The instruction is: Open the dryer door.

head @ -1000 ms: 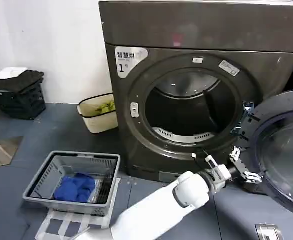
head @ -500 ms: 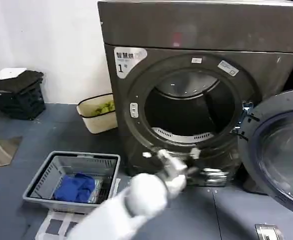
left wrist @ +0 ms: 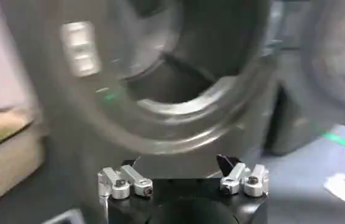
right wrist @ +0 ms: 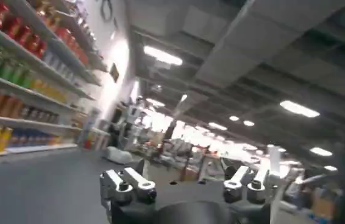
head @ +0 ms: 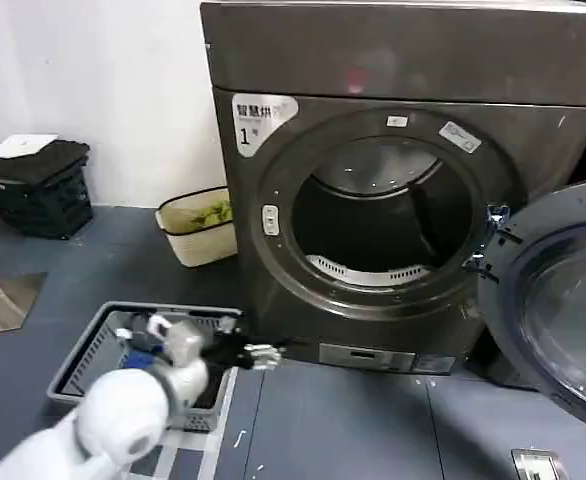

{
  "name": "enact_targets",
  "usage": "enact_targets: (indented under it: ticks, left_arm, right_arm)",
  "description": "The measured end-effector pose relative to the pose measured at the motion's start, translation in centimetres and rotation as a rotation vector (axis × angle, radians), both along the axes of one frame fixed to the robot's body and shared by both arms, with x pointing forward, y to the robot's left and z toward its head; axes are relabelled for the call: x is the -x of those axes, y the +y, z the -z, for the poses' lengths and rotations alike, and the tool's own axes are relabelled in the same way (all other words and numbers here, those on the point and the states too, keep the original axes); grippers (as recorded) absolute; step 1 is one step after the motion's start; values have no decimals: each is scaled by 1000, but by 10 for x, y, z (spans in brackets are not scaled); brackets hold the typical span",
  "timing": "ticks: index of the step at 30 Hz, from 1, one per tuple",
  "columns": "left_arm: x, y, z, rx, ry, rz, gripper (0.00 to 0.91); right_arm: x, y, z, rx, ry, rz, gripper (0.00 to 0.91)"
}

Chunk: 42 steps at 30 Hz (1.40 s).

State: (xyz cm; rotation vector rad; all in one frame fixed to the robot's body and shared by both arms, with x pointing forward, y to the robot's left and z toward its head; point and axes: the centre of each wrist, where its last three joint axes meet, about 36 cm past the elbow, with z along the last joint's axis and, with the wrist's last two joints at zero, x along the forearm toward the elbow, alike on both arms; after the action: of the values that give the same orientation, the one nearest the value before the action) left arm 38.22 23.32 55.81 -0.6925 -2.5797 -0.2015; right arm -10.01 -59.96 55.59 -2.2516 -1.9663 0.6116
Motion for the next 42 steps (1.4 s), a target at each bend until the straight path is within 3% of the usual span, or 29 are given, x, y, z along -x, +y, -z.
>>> enact_targets:
  ticks: [8, 19, 24, 32, 42]
  left_arm:
    - [-8, 58, -9, -24, 158, -263, 907]
    - [-47, 120, -41, 21, 373, -538, 907]
    - [-65, 145, -51, 81, 463, -593, 907]
    - [-91, 175, -69, 184, 506, -668, 907]
    - [-97, 196, -74, 235, 593, -750, 907]
  right_arm:
    - [-19, 4, 8, -44, -75, -99, 907]
    - [-30, 10, 8, -32, -122, -197, 907]
    - [-35, 14, 15, -29, -139, -225, 907]
    - [-40, 19, 24, -30, -148, -247, 907]
    - [-39, 18, 27, -18, -153, -252, 907]
